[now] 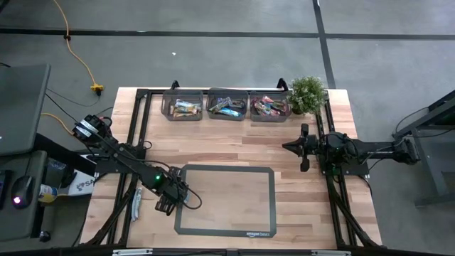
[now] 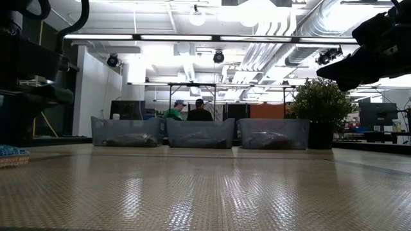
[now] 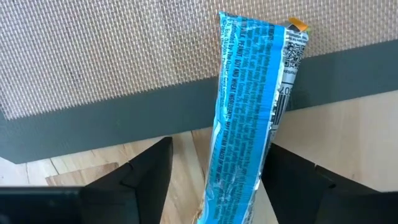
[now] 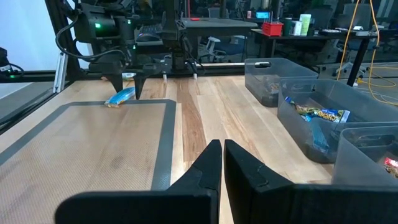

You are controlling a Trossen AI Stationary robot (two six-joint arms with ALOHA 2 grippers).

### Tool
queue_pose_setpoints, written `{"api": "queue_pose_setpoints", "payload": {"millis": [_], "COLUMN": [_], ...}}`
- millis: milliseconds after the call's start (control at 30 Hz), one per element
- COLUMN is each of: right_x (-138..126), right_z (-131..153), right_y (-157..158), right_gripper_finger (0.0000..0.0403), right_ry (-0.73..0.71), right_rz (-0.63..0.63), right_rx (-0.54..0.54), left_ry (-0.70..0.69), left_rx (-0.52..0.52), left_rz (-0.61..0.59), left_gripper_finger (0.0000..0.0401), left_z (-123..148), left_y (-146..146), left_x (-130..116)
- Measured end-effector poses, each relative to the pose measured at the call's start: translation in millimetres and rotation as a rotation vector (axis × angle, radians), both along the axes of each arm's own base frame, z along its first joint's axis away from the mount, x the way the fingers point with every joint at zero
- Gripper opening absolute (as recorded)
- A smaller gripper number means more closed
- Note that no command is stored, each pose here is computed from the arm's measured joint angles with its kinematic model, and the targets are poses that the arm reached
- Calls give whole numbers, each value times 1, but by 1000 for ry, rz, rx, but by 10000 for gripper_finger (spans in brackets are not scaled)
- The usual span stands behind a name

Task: Pick and place Granola Bars by type
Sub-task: Put the orange granola bar into the left black bin

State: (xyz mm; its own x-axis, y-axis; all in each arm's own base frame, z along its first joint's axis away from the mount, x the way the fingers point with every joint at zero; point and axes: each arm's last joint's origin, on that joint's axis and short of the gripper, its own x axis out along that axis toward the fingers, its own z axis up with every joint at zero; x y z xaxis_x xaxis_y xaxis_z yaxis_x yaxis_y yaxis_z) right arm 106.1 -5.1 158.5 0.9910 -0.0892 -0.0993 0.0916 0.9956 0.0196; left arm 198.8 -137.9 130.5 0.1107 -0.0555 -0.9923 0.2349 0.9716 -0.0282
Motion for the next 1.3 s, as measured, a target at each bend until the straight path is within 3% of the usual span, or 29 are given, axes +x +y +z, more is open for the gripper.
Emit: {"api": "queue_pose_setpoints", "payload": {"millis": [1300], "right_x": [0], "right_z": [0], "right_y": [0], "right_gripper_finger": [2], "right_ry": [0], "right_rz": [0], "right_rx": [0], "left_ry": [-2], "left_rx": [-11], "left_rz": [26], "left_gripper_finger": [110], "left_z": [1], "left_y": [0], "left_x": [0]}}
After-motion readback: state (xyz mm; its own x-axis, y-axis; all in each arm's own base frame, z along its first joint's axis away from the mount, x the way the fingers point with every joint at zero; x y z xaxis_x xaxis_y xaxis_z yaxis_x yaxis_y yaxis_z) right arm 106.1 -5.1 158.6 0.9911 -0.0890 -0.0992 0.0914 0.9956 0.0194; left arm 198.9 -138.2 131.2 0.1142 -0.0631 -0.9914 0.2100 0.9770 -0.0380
